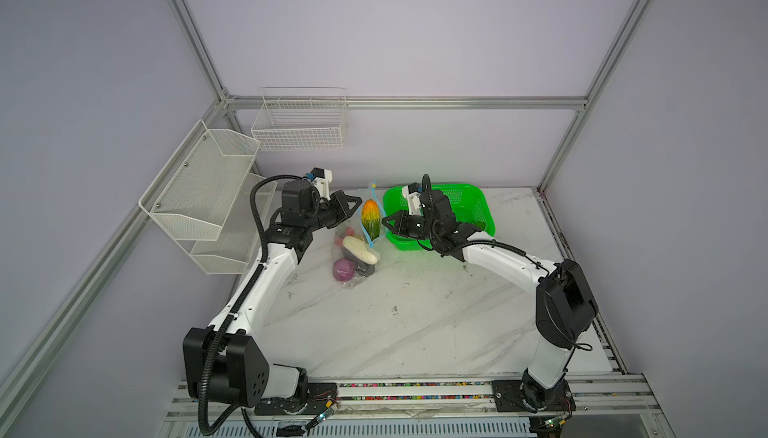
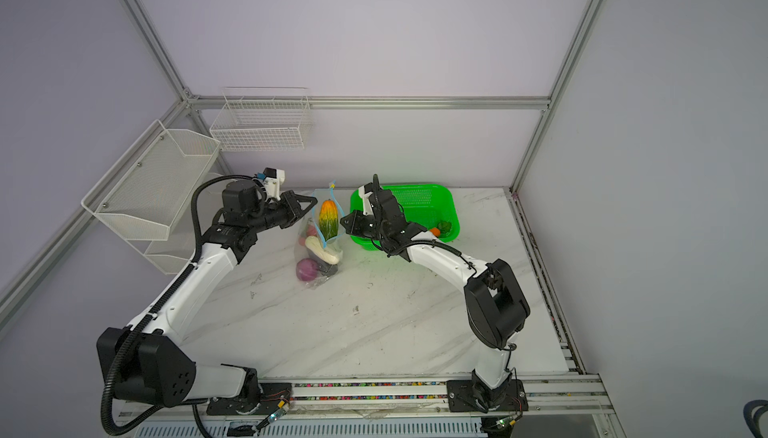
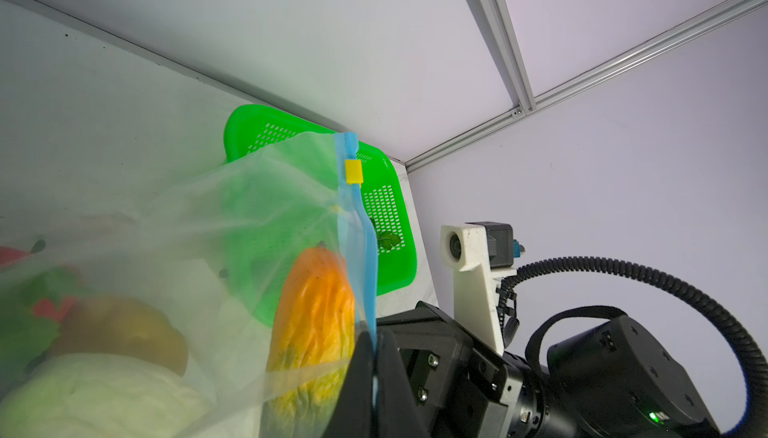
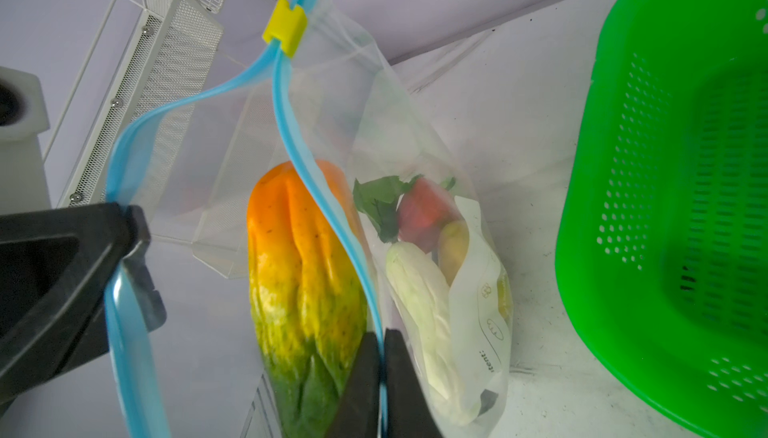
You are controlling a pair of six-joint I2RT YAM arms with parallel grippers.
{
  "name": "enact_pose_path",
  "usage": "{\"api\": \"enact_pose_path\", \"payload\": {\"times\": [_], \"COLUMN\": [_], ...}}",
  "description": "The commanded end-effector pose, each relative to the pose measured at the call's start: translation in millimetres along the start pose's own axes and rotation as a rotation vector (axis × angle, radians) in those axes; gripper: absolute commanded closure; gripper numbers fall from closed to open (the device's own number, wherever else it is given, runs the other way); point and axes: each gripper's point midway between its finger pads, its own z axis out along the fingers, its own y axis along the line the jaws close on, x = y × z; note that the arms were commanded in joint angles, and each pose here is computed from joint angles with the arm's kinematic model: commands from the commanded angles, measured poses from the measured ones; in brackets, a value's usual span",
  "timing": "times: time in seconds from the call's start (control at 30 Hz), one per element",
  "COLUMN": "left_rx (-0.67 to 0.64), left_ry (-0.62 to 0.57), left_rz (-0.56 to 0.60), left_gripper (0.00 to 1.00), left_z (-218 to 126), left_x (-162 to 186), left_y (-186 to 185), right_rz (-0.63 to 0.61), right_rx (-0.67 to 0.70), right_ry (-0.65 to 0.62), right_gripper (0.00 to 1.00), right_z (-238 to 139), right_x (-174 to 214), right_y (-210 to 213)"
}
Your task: Place the food in the zip-top bag and seal the zipper
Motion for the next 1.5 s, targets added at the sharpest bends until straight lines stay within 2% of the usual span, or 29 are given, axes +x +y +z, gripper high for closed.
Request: {"api": "enact_pose_path", "payload": {"times": [0.0, 0.27, 0.97, 1.23, 1.47], "left_rx": [0.039, 0.029, -0.006, -0.06, -0.034], "left_ry": [-0.044, -0.082, -0.16, -0.221, -0.212], "left_rz": [0.05, 0.075, 0.08, 0.101, 0.079], "left_gripper": [1.0, 1.0, 1.0, 1.0, 1.0], "left_z": [-14.0, -27.4, -61.6, -88.8, -91.6], "left_x": [-12.7, -25.7, -41.6, -54.9, -49.7], "left_y": [-24.2, -34.2, -34.0, -26.4, -26.7], "right_rz": [-0.012, -0.04, -0.105, -0.152, -0.177], "right_rx": [-0.058, -0.08, -0.146, -0.155, -0.17], "right_ry": [-0.025, -0.052, -0.099, -0.127, -0.127], "right_gripper": [0.94, 0.98, 0.98, 0.98, 0.98], "right_z": [-7.7, -17.2, -29.4, -39.3, -39.0], "right_x": [-9.6, -21.6, -33.6, -38.1, -36.1], "right_y": [21.8, 44.5, 96.0, 120.2, 135.6]}}
